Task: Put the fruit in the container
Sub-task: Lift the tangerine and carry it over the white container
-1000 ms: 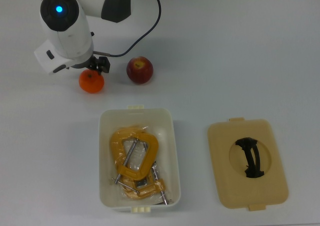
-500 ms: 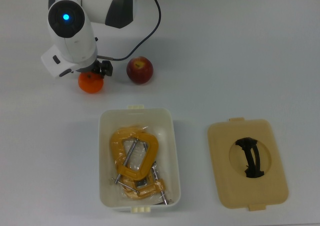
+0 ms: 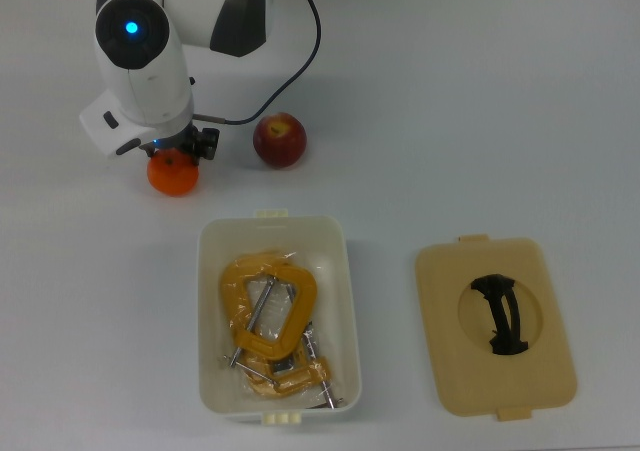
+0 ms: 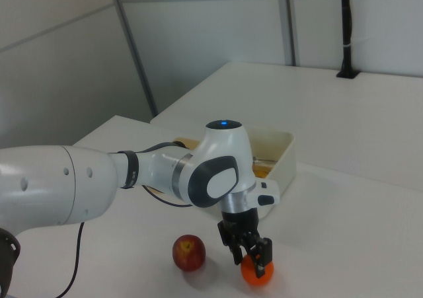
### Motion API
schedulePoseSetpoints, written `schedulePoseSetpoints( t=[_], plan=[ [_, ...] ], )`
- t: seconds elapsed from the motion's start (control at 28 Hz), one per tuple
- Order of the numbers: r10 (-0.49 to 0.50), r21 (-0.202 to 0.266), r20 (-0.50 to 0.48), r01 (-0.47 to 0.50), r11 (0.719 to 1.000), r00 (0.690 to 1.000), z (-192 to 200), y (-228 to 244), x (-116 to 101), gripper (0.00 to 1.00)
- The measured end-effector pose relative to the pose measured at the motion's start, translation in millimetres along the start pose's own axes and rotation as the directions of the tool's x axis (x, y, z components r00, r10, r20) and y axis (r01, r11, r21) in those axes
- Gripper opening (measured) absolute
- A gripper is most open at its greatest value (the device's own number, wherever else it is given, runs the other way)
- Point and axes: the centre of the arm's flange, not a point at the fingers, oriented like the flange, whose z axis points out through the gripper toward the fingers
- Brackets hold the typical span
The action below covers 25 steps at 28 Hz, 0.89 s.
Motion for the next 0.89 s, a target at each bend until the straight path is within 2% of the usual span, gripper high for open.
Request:
schedulePoseSetpoints(
  t=[0.21,0.36,0.43,0.54,0.71,0.89],
  plan=[
    [0.014,-0.003,-0.050,-0.014,1.000,0.999,-26,11,1,0.67],
    [0.027,-0.007,-0.129,-0.028,1.000,0.991,-78,23,-3,0.67],
    [0.032,-0.007,-0.194,-0.034,0.999,0.981,-115,25,-3,0.66],
    [0.025,-0.008,-0.255,-0.028,1.000,0.967,-150,22,-1,0.66],
    [-0.029,-0.012,-0.325,0.027,1.000,0.945,-178,-12,7,0.66],
    [-0.097,-0.011,-0.432,0.102,0.995,0.897,-184,-61,24,0.65]
  ],
)
